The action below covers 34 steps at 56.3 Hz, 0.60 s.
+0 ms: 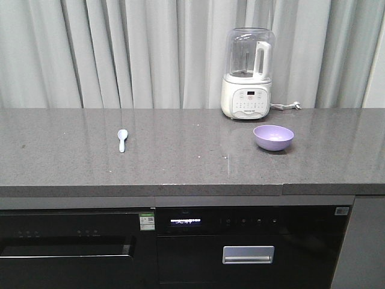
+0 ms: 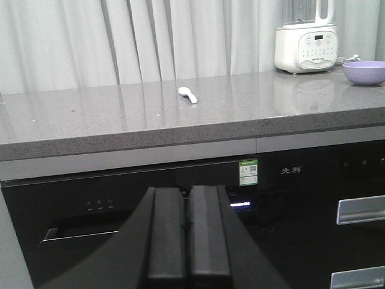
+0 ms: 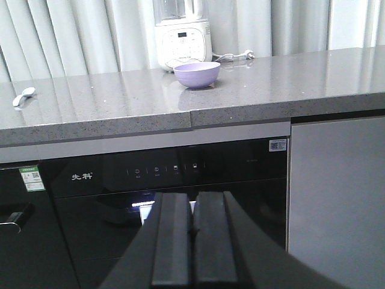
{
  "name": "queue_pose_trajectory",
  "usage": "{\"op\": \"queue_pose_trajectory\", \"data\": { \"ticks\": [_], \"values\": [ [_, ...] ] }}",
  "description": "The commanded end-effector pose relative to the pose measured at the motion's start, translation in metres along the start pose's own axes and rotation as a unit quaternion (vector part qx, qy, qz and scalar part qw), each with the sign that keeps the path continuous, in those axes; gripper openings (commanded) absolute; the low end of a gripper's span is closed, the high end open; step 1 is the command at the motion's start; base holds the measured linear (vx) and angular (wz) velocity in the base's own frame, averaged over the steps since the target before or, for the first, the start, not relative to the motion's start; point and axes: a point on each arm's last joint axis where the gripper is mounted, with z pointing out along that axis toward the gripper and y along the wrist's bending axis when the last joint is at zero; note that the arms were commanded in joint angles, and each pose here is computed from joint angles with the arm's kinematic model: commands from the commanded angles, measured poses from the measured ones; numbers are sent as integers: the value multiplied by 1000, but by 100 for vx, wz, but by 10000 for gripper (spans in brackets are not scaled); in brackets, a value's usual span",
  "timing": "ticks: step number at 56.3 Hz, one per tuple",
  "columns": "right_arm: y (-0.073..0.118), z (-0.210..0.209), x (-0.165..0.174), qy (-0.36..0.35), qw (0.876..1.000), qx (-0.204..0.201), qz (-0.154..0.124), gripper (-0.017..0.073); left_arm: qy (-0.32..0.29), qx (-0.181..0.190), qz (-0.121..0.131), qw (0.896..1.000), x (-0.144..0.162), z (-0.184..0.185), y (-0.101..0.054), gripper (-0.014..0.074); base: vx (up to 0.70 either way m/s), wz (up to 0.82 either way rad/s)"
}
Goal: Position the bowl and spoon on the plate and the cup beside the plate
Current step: 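Drive toward the spoon and lavender bowl on the counter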
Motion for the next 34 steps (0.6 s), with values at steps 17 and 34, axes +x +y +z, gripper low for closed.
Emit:
{"op": "queue_pose_trajectory", "data": {
  "ticks": [17, 34],
  "values": [
    [1, -1, -7, -45, 999, -2, -6, -8, -58, -1, -1, 998, -17, -2, 0, -3, 0, 0],
    [1, -1, -7, -45, 999, -2, -6, -8, -58, -1, -1, 998, -17, -2, 0, -3, 0, 0]
  ]
}}
